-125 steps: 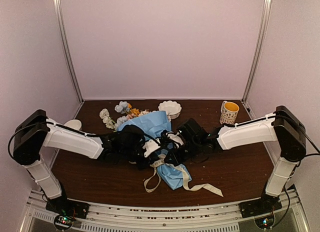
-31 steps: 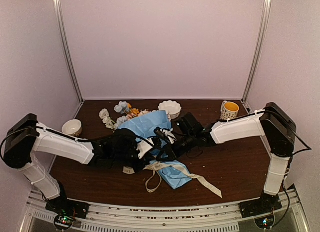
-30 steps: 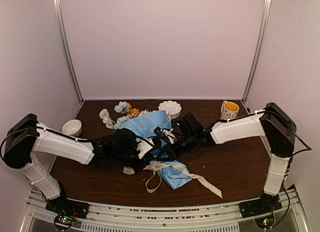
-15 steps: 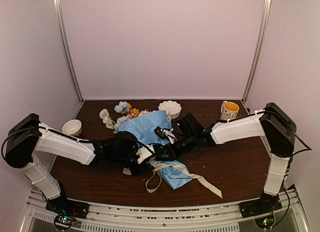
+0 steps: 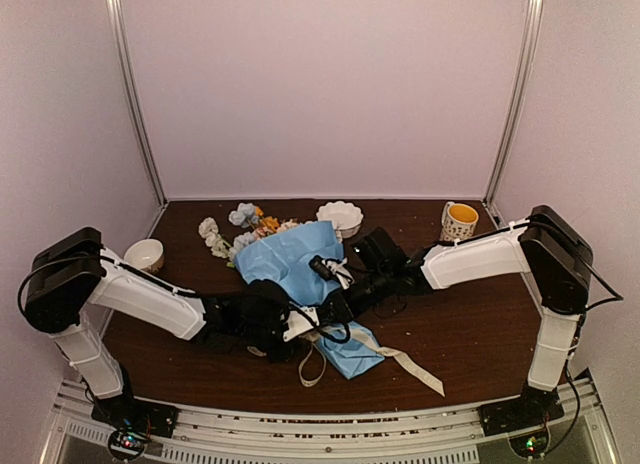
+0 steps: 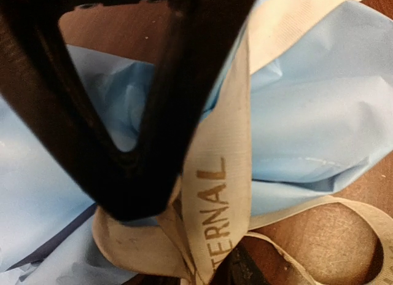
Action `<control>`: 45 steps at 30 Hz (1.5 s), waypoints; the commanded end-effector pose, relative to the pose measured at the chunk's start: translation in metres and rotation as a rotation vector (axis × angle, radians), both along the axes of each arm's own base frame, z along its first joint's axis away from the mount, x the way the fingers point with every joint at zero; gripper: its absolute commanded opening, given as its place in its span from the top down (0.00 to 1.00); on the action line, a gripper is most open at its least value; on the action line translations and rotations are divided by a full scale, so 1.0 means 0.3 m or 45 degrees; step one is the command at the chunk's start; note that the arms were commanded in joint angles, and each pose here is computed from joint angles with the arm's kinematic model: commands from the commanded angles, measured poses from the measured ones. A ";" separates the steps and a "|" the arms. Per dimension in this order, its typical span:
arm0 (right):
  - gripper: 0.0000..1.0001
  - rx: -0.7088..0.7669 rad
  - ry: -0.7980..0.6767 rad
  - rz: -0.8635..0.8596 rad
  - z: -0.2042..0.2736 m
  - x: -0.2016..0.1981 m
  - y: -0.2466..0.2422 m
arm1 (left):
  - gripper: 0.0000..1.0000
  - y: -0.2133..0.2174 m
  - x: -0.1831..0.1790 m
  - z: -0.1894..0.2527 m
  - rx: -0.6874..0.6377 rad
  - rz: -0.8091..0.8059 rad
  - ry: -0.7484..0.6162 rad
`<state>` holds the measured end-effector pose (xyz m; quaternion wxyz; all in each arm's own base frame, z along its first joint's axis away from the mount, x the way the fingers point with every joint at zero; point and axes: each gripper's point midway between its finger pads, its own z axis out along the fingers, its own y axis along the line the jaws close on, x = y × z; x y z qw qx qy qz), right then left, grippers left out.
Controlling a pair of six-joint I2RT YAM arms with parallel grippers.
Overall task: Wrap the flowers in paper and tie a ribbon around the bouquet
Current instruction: Cross the half-tied ribbon over the folded bouquet.
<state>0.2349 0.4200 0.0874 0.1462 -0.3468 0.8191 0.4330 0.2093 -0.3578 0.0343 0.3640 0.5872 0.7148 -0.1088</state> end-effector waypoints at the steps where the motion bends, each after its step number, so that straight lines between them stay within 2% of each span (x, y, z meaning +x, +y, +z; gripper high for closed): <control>1: 1.00 0.037 -0.029 0.011 0.050 -0.008 -0.009 | 0.73 -0.011 0.069 0.082 -0.083 0.093 -0.126; 9: 1.00 0.036 -0.020 0.011 0.047 -0.014 -0.013 | 0.74 -0.005 0.092 0.122 -0.162 0.188 -0.131; 14: 1.00 0.037 -0.026 0.011 0.056 -0.016 -0.017 | 0.70 -0.016 0.092 0.152 -0.225 0.178 -0.105; 17: 1.00 0.045 -0.028 0.015 0.063 -0.017 -0.015 | 0.68 -0.018 0.093 0.140 -0.204 0.177 -0.090; 23: 1.00 0.046 -0.020 0.028 0.064 -0.025 -0.016 | 0.70 0.001 0.132 0.144 -0.225 0.237 -0.080; 34: 1.00 0.080 -0.009 0.095 0.086 -0.054 -0.004 | 0.65 -0.027 0.146 0.109 -0.188 0.212 -0.049; 37: 1.00 0.086 -0.007 0.083 0.088 -0.046 0.003 | 0.59 -0.038 0.142 0.119 -0.187 0.187 -0.044; 42: 1.00 0.072 -0.015 0.048 0.085 -0.026 0.001 | 0.41 -0.020 0.100 0.154 -0.210 0.113 -0.023; 45: 1.00 0.078 -0.016 0.047 0.087 -0.025 0.003 | 0.38 0.002 0.079 0.158 -0.222 0.070 0.006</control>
